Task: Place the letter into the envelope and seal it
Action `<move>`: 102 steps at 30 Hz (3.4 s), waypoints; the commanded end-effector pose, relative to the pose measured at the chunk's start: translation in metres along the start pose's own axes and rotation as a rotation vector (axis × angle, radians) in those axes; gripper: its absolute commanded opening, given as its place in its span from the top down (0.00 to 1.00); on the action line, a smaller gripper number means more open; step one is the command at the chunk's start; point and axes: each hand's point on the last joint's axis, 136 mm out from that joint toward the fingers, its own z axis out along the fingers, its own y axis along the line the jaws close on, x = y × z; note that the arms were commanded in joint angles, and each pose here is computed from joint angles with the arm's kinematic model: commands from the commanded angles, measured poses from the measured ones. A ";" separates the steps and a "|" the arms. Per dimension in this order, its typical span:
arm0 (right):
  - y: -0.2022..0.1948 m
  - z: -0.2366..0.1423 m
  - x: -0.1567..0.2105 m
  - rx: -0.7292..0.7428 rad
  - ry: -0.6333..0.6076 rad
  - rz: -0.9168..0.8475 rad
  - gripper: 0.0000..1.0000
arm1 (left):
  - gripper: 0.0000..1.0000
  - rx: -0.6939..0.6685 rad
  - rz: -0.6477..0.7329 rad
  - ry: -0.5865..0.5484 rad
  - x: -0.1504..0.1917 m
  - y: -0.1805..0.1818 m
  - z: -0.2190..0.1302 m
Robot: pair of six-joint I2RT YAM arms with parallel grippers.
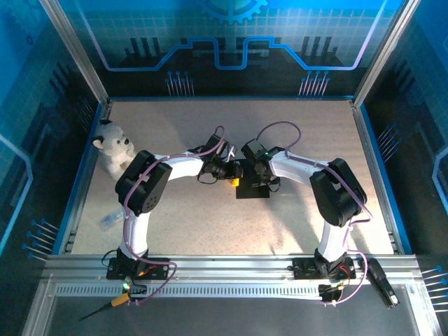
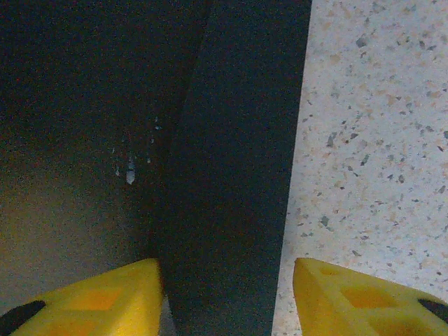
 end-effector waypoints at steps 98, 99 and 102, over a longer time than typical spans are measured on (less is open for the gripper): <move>0.078 -0.230 -0.075 -1.378 -0.544 0.238 0.44 | 1.00 0.556 -0.255 -0.559 -0.084 -0.144 -0.206; 0.079 -0.231 -0.076 -1.382 -0.549 0.236 0.44 | 1.00 0.560 -0.258 -0.559 -0.084 -0.144 -0.205; 0.080 -0.232 -0.079 -1.391 -0.563 0.243 0.46 | 1.00 0.568 -0.268 -0.557 -0.083 -0.144 -0.204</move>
